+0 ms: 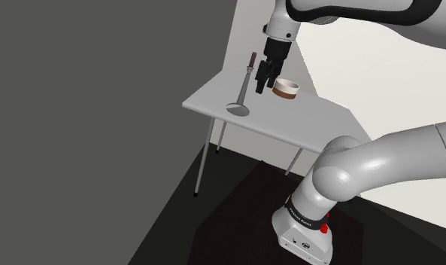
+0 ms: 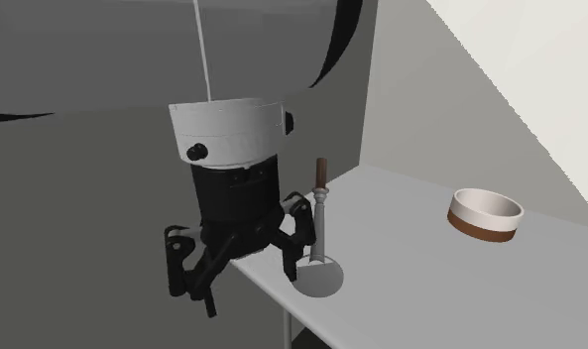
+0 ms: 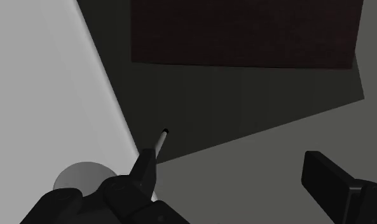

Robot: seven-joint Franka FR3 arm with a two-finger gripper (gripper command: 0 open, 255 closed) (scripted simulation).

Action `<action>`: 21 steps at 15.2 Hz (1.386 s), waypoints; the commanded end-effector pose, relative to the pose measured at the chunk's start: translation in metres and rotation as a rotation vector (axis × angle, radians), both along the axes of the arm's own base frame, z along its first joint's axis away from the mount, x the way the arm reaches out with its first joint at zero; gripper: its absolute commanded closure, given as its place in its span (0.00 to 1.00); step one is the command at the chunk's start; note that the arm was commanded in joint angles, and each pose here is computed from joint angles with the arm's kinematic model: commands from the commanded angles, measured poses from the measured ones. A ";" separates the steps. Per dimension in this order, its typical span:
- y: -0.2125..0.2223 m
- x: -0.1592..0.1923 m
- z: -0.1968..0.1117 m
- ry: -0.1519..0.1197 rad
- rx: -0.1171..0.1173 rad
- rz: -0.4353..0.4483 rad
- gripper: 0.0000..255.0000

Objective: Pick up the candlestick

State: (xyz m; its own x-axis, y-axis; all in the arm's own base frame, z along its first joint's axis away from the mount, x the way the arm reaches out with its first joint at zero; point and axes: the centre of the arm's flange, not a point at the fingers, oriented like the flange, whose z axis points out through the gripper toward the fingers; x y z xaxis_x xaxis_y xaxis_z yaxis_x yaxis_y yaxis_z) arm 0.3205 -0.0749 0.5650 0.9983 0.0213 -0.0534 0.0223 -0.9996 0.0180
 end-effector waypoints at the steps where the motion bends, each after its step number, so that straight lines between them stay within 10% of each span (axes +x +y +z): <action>1: -0.022 0.012 0.003 -0.031 0.004 0.006 0.00; 18: -0.204 0.112 0.029 -0.282 0.054 0.051 0.00; 21: -0.208 0.114 0.019 -0.288 0.055 0.052 0.00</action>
State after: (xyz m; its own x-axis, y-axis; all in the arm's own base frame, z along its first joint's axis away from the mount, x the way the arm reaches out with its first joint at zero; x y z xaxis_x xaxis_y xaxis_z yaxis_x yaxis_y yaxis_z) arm 0.4346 -0.2819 0.5877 0.9705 0.0672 0.2315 0.0745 -0.9970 -0.0230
